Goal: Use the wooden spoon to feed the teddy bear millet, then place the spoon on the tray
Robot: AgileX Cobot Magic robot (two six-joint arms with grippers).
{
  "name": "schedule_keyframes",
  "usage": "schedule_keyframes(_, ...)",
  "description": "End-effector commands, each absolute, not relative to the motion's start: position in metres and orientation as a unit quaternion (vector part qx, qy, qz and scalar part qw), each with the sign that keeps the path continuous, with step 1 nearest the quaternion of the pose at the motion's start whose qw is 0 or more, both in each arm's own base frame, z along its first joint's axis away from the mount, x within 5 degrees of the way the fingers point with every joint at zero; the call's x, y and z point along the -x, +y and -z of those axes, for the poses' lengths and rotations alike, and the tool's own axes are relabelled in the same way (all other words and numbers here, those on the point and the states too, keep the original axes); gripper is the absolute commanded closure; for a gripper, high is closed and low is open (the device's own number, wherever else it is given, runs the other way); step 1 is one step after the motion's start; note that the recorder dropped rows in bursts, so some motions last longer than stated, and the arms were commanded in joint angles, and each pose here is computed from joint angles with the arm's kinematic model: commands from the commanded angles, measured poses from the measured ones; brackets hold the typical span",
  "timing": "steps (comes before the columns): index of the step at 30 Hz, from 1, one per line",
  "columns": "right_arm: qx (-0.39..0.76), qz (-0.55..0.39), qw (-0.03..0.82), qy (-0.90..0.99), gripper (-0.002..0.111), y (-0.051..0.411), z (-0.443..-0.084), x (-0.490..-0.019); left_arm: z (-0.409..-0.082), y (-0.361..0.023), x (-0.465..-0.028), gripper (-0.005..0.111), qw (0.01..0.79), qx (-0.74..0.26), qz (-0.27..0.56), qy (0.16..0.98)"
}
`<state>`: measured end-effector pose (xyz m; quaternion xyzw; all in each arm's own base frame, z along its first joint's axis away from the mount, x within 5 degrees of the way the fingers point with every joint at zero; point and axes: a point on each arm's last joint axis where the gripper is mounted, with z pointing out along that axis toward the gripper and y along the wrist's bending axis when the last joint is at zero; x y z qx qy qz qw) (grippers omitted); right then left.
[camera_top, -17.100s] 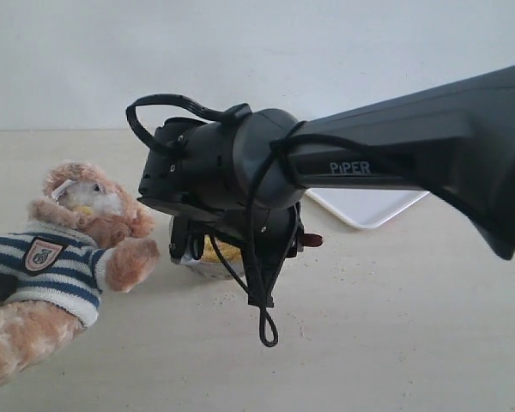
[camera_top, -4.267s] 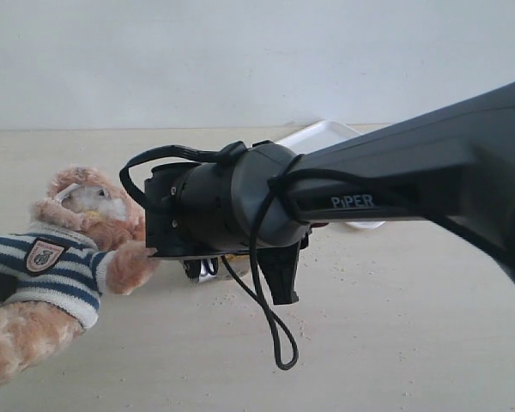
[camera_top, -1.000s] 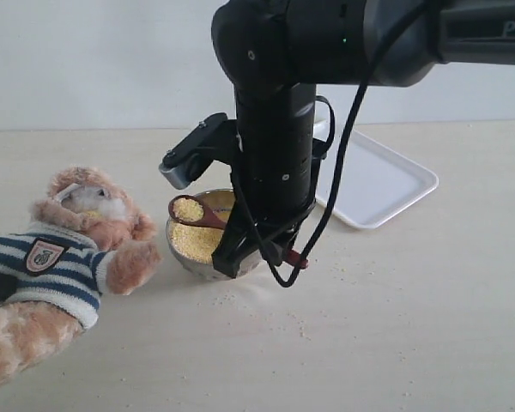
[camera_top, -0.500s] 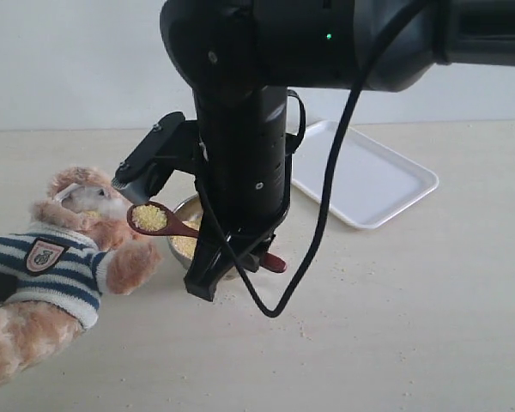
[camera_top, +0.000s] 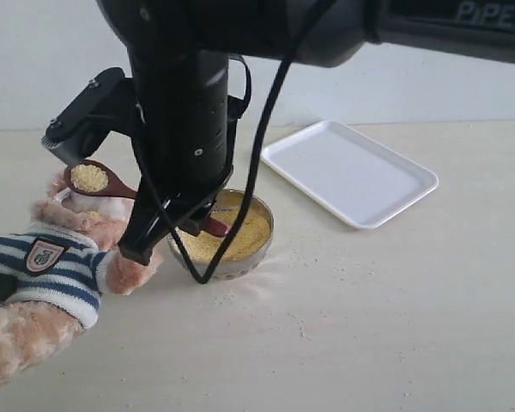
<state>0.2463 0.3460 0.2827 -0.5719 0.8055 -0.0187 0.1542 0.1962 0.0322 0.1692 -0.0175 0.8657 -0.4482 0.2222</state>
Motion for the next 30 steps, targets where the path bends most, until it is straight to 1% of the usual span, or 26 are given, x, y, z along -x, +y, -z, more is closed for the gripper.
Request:
schedule_keyframes(1, 0.580, 0.036, 0.168, 0.797, 0.098, 0.360, -0.278, -0.253, -0.172, 0.031, -0.195, 0.100, 0.228, 0.015, 0.456, 0.860)
schedule_keyframes(7, 0.606, 0.099, 0.165, 0.772, 0.098, 0.376, -0.251, -0.253, -0.172, 0.031, -0.195, 0.100, 0.228, 0.015, 0.456, 0.860)
schedule_keyframes(13, 0.618, 0.175, 0.209, 0.738, 0.098, 0.386, -0.256, -0.243, -0.172, 0.031, -0.195, 0.100, 0.228, 0.015, 0.456, 0.860)
schedule_keyframes(18, 0.624, 0.204, 0.232, 0.718, 0.098, 0.393, -0.259, -0.231, -0.172, 0.031, -0.195, 0.100, 0.228, 0.015, 0.456, 0.860)
schedule_keyframes(30, 0.630, 0.283, 0.229, 0.686, 0.098, 0.389, -0.232, -0.221, -0.172, 0.031, -0.195, 0.100, 0.228, 0.015, 0.456, 0.860)
